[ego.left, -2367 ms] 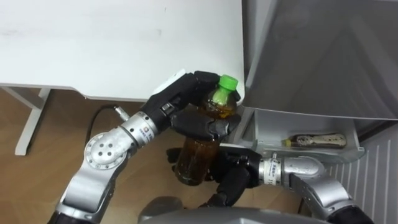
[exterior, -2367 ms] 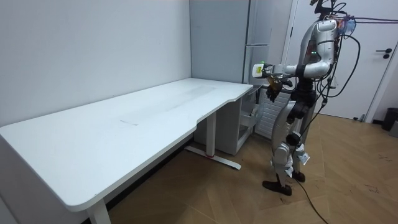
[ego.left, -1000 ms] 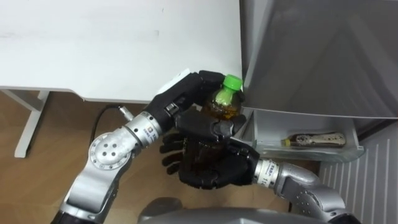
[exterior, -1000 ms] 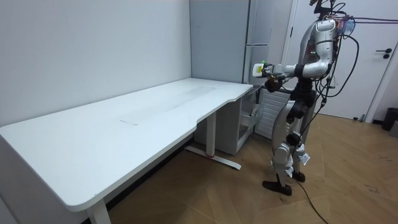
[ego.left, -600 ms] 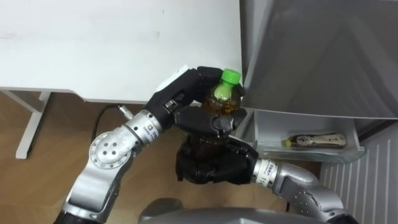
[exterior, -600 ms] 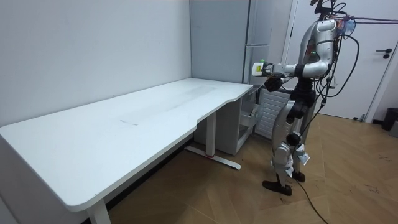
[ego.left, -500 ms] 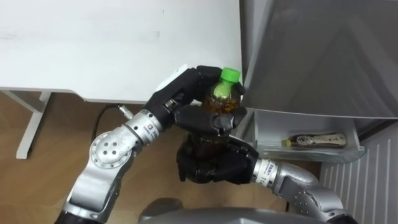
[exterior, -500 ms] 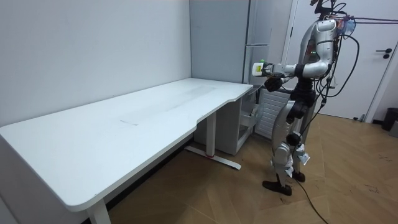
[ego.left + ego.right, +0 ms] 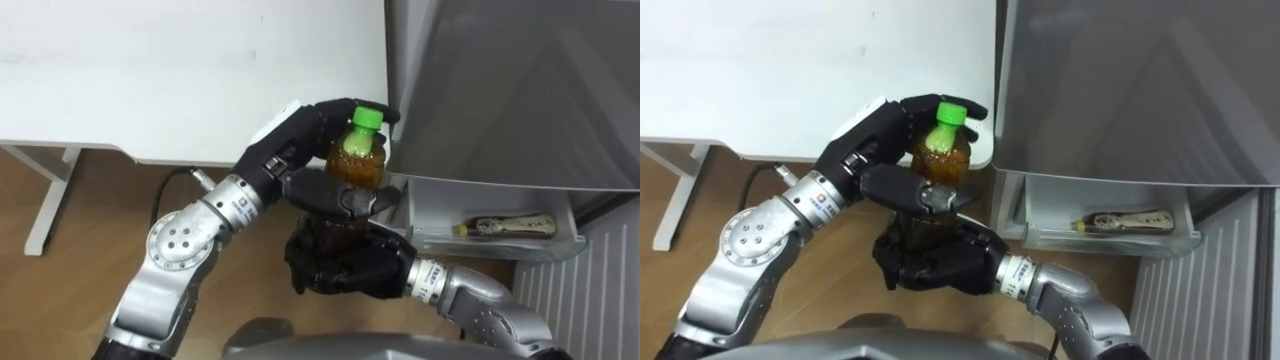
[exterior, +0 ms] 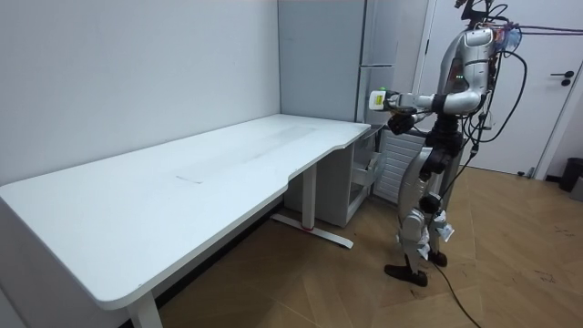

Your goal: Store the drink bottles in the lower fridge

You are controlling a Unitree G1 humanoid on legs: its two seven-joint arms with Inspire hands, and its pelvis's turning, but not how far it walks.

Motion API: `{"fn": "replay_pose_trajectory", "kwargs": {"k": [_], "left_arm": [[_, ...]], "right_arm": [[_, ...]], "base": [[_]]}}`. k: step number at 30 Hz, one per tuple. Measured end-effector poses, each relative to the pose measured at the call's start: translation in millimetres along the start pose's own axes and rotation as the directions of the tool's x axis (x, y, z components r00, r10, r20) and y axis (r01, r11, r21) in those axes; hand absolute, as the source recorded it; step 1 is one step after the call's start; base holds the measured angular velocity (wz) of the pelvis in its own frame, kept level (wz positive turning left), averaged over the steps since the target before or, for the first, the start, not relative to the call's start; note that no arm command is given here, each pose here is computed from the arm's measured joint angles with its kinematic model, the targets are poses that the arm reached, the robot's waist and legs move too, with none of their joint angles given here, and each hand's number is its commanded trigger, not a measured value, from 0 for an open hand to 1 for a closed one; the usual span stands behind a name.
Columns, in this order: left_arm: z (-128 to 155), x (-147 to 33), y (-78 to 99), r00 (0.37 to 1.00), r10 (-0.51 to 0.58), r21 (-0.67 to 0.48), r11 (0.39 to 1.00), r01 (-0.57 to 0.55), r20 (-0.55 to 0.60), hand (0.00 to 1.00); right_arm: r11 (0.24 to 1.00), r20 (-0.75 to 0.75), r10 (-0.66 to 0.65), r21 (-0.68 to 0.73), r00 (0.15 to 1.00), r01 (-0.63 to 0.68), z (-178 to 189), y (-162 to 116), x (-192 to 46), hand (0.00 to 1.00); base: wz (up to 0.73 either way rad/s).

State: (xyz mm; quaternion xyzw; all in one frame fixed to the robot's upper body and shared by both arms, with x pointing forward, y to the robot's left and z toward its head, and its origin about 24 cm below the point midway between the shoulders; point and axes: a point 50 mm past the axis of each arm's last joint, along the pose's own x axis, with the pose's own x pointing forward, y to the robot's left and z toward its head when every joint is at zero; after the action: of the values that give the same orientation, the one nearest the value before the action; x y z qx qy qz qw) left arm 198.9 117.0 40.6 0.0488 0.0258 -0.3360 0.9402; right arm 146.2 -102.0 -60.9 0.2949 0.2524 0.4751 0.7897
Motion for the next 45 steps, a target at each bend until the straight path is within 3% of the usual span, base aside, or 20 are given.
{"fn": "replay_pose_trajectory", "kwargs": {"k": [17,21,23,25,29,32,35,37,40,45], "left_arm": [[11,-3.0,10.1,0.996,0.078,0.021,0.997,-0.079,0.045,0.00],[43,-11.2,26.6,0.956,0.213,0.051,0.972,-0.228,0.203,0.00],[66,-23.2,44.1,0.867,0.360,0.010,0.922,-0.387,0.345,0.00],[76,-32.7,54.6,0.791,0.454,-0.029,0.873,-0.486,0.410,0.00],[80,-48.6,71.3,0.673,0.597,-0.044,0.761,-0.647,0.436,0.00],[83,-68.2,87.1,0.523,0.720,-0.049,0.608,-0.793,0.456,0.00],[86,-83.8,96.8,0.401,0.785,-0.090,0.495,-0.864,0.472,0.00],[89,-98.2,103.7,0.274,0.830,-0.132,0.380,-0.916,0.486,0.00],[90,-112.0,109.1,0.138,0.864,-0.180,0.253,-0.951,0.485,0.00],[87,-128.2,115.7,-0.026,0.899,-0.274,0.105,-0.956,0.438,0.00]], "right_arm": [[1.000,0.038,-0.013,0.009,0.999,0.013,3,-2,1,1.00],[0.996,0.026,-0.073,0.062,0.997,0.072,-8,-11,-8,1.00],[0.982,-0.008,-0.159,0.107,0.987,0.159,-22,-15,-20,1.00],[0.969,-0.016,-0.211,0.126,0.977,0.212,-29,-16,-28,1.00],[0.954,-0.016,-0.277,0.114,0.961,0.277,-30,-20,-38,1.00],[0.940,-0.012,-0.328,0.092,0.945,0.328,-27,-25,-45,1.00],[0.934,-0.021,-0.342,0.101,0.939,0.343,-31,-25,-49,1.00],[0.924,-0.030,-0.362,0.118,0.932,0.363,-37,-23,-53,1.00],[0.910,-0.040,-0.393,0.127,0.919,0.395,-41,-23,-58,1.00],[0.871,-0.048,-0.465,0.153,0.884,0.467,-47,-25,-69,1.00]], "base": [[0.02],[0.00],[-0.02],[0.00],[0.00],[-0.02],[-0.05],[0.00],[0.00],[0.01]]}}
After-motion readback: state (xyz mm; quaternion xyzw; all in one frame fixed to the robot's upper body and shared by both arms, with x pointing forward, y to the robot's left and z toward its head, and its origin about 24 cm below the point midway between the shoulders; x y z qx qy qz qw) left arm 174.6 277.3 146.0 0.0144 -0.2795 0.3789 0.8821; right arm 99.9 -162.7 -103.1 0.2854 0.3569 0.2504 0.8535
